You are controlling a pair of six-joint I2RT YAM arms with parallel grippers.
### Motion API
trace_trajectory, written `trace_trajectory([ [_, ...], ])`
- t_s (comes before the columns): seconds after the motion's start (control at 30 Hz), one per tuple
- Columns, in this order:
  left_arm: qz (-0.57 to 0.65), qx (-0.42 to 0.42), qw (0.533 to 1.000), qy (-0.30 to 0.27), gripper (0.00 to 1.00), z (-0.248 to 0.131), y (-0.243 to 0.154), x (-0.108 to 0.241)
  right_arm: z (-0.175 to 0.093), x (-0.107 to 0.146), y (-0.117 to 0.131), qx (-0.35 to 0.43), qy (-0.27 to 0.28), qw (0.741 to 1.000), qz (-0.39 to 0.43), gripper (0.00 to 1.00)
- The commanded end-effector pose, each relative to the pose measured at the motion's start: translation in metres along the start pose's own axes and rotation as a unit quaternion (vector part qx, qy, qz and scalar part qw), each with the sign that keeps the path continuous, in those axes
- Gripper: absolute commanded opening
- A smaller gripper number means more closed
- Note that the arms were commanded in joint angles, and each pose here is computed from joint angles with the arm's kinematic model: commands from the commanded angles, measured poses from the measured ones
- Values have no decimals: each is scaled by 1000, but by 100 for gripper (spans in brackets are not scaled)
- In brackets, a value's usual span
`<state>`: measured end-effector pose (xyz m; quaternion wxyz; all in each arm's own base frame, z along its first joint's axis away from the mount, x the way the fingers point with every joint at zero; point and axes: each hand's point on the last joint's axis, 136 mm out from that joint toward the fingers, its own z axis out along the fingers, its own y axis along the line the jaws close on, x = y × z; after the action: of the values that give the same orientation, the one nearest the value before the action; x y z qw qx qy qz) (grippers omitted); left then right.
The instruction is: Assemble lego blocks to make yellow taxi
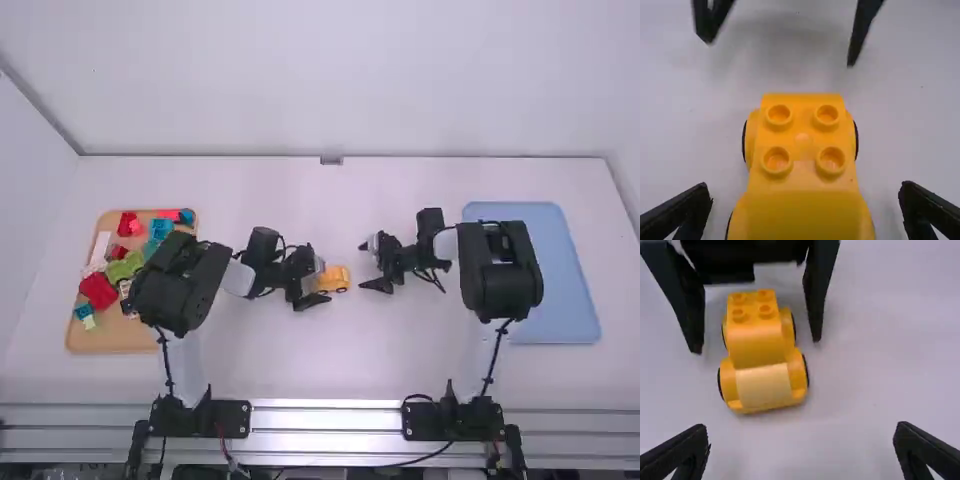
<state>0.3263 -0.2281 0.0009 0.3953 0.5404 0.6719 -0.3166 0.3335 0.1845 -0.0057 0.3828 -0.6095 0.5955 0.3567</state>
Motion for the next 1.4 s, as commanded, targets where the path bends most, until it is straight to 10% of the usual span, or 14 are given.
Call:
trace_trajectory([
  [0.0, 13, -30, 999, -13, 99, -22, 14, -28, 12, -7, 11, -5, -6, 998, 62, 99],
  [0.87, -30, -192, 976, 98, 99, -152, 8, -71, 83, -29, 23, -100, 60, 993, -6, 100],
  [1.37, -27, -213, 971, 104, 99, -157, 16, -69, 78, -30, 18, -94, 115, 989, -13, 50],
])
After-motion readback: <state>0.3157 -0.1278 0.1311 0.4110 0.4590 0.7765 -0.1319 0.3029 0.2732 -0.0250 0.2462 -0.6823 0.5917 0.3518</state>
